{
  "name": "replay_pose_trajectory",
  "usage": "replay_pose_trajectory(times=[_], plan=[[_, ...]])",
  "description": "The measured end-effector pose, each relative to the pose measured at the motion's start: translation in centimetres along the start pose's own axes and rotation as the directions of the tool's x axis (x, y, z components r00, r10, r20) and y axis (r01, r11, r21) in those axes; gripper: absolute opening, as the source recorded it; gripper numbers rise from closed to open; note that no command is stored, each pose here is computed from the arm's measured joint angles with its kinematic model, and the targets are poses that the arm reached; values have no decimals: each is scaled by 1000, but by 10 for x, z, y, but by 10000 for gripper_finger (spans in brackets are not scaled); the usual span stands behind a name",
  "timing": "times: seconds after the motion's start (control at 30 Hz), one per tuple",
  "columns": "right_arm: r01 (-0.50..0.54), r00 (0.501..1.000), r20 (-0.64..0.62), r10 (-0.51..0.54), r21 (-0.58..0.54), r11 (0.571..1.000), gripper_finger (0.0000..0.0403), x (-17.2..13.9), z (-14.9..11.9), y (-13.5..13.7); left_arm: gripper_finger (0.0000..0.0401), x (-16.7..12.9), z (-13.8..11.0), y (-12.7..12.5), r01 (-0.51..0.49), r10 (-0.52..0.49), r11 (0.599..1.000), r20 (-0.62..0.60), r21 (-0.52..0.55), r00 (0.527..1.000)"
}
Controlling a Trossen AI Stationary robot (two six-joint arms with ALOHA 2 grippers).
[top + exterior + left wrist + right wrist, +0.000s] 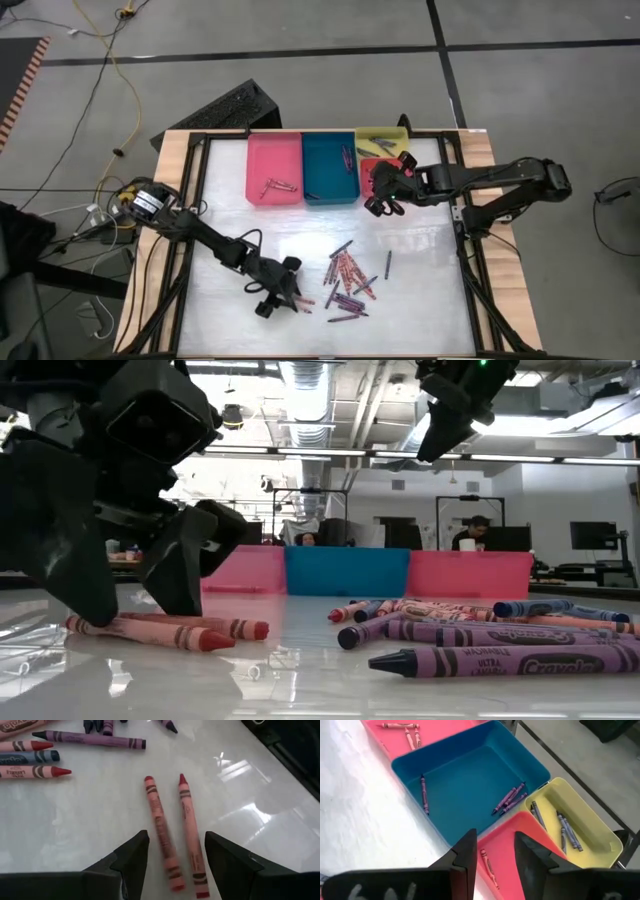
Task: Sort crayons
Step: Put the red crayon into the red bin
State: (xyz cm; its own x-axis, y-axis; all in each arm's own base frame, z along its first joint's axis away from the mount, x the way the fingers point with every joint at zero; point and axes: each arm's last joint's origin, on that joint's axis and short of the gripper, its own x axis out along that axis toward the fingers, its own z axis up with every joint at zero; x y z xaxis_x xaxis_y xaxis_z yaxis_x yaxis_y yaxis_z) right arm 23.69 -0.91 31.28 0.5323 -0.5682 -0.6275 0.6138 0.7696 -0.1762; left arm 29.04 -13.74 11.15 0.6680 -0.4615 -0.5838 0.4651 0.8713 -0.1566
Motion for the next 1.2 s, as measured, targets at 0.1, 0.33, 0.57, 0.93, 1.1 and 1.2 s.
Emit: replay_pose_trajectory(times=[0.1,0.33,0.57,0.93,1.1,1.2], plan=[[0,1000,0,0,0,1000,124,0,0,0,185,-2,-4,5,2,-2,1000,-9,-20,1000],[2,1000,-3,-2,-2,1000,124,0,0,0,185,-4,-7,14,-12,12,1000,-25,-4,1000],[2,1000,-4,-2,-2,1000,124,0,0,0,185,-6,-10,24,-81,82,996,-58,28,995],[2,1000,-4,-2,-2,1000,124,0,0,0,185,-8,-13,36,-295,299,954,-82,57,951],[2,1000,-4,-2,-2,1000,124,0,0,0,185,-10,-12,41,-339,341,940,-69,48,937],[2,1000,-4,-2,-1,1000,124,0,0,0,185,-10,-11,44,-346,348,937,-57,45,936]])
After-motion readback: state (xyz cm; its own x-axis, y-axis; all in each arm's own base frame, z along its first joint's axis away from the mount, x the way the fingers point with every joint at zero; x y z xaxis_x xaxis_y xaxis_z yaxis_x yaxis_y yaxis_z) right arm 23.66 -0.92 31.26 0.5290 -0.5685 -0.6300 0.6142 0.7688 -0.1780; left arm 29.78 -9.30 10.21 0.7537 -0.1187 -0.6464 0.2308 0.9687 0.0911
